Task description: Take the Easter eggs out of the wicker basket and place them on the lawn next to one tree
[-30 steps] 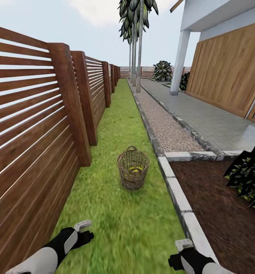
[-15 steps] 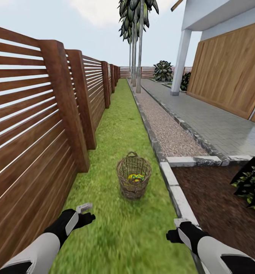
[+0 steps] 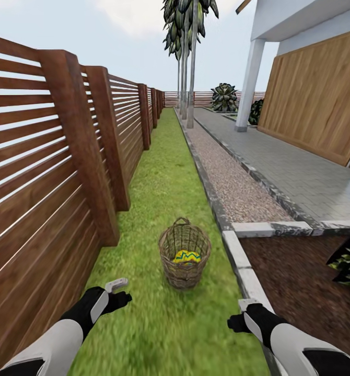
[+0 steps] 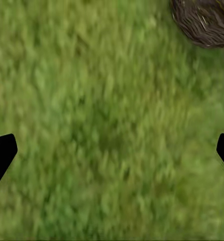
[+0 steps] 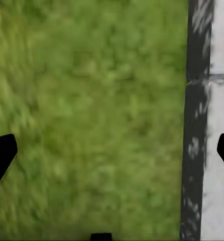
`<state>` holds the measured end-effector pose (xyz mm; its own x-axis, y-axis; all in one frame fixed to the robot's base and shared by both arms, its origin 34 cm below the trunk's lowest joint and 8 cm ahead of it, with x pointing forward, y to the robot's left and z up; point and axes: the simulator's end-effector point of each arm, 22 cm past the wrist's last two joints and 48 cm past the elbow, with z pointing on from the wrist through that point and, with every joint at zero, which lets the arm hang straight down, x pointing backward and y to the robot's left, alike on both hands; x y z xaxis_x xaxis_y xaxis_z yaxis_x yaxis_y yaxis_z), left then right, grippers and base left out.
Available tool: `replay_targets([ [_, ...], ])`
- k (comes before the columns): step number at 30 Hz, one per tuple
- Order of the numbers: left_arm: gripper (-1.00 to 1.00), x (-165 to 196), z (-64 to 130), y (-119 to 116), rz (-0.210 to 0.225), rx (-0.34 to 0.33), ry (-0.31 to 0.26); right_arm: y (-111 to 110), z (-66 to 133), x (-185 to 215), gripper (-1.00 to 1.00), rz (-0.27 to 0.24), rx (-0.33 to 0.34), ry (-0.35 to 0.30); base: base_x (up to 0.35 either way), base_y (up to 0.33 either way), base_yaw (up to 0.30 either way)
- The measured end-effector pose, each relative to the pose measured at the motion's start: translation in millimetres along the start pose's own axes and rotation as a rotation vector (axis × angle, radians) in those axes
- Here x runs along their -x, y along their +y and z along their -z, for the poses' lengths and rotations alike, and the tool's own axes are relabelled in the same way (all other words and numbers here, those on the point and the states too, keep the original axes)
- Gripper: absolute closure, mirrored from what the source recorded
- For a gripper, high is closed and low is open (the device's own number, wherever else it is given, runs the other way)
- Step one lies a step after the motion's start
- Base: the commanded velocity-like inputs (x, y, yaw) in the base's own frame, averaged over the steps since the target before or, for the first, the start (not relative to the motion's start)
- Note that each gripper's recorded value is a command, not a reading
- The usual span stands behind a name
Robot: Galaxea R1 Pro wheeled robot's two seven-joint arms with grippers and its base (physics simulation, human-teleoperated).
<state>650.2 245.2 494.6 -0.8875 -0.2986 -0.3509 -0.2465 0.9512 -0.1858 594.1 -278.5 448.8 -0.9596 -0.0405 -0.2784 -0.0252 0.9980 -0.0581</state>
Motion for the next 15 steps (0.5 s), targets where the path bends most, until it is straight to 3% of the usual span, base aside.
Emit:
replay_targets([
  [15, -1.00, 0.0, 0.0, -0.1, 0.000, 0.000, 0.000, 2.9, -0.1, -0.8, -1.00, 0.006, 0.002, 0.003, 0.329, 0.000, 0.000],
])
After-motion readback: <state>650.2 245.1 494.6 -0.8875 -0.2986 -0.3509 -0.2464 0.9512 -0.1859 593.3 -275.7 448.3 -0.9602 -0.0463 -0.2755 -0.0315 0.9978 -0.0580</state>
